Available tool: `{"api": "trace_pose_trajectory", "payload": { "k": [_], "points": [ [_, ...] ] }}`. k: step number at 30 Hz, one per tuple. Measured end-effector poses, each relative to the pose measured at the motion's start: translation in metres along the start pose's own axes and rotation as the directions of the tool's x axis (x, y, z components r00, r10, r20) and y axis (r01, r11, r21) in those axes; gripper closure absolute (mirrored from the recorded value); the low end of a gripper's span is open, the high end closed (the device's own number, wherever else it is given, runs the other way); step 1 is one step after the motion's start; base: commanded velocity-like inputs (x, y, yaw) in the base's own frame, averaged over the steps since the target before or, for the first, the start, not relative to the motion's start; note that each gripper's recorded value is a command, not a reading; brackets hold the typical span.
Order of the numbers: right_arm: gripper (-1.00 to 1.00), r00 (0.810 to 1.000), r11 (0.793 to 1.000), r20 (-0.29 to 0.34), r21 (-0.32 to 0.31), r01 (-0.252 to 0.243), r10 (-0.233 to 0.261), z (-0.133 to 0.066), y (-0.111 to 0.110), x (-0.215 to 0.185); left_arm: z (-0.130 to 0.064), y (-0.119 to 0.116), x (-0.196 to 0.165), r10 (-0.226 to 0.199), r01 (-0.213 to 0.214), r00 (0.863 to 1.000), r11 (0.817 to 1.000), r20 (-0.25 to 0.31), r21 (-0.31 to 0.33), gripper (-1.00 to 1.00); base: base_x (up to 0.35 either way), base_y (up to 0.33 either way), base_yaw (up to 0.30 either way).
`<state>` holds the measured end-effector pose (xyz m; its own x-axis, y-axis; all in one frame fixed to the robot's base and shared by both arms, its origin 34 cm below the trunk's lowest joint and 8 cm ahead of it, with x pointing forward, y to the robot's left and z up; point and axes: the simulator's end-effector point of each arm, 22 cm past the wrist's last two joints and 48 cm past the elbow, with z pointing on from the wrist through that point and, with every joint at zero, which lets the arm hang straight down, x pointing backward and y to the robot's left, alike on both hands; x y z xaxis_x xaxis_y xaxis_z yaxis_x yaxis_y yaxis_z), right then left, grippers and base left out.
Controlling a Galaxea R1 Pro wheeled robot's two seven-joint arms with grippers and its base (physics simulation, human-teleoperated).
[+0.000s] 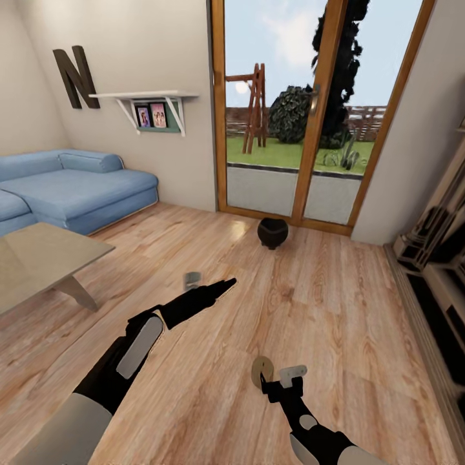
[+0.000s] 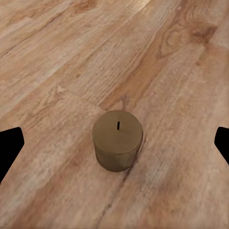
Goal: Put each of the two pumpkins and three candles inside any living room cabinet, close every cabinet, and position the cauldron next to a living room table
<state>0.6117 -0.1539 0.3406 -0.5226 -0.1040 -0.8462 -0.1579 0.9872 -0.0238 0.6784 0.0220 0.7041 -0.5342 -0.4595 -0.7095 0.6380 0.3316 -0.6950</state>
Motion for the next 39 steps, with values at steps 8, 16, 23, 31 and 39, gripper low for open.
{"api": "trace_pose_trajectory", "payload": {
  "k": [8,16,23,31,39],
  "points": [
    [-1.00,1.000,1.000,0.000,-0.001,-0.001,0.001,0.006,0.001,0.018,-0.007,-0.005,0.011,0.000,0.000,1.000,0.998,0.003,0.065,-1.00,0.000,0.000,0.000],
    [-1.00,1.000,1.000,0.000,-0.007,-0.004,0.004,0.011,0.007,0.035,-0.013,-0.004,0.032,-0.020,0.022,0.999,0.995,-0.027,0.099,-1.00,0.000,0.000,0.000],
    [-1.00,1.000,1.000,-0.018,-0.010,-0.006,0.006,0.015,0.009,0.052,-0.014,0.006,0.044,-0.036,0.039,0.999,0.994,-0.035,0.101,-1.00,0.000,0.000,0.000],
    [-1.00,0.999,1.000,-0.049,-0.013,-0.009,0.008,0.018,0.010,0.070,-0.015,0.022,0.055,-0.063,0.066,0.997,0.994,-0.043,0.091,-1.00,0.000,0.000,0.000],
    [-1.00,0.999,1.000,-0.049,-0.013,-0.009,0.009,0.018,0.010,0.070,-0.026,0.023,0.050,-0.045,0.049,0.998,0.992,-0.043,0.113,-1.00,0.000,0.000,0.000]
  ]
}}
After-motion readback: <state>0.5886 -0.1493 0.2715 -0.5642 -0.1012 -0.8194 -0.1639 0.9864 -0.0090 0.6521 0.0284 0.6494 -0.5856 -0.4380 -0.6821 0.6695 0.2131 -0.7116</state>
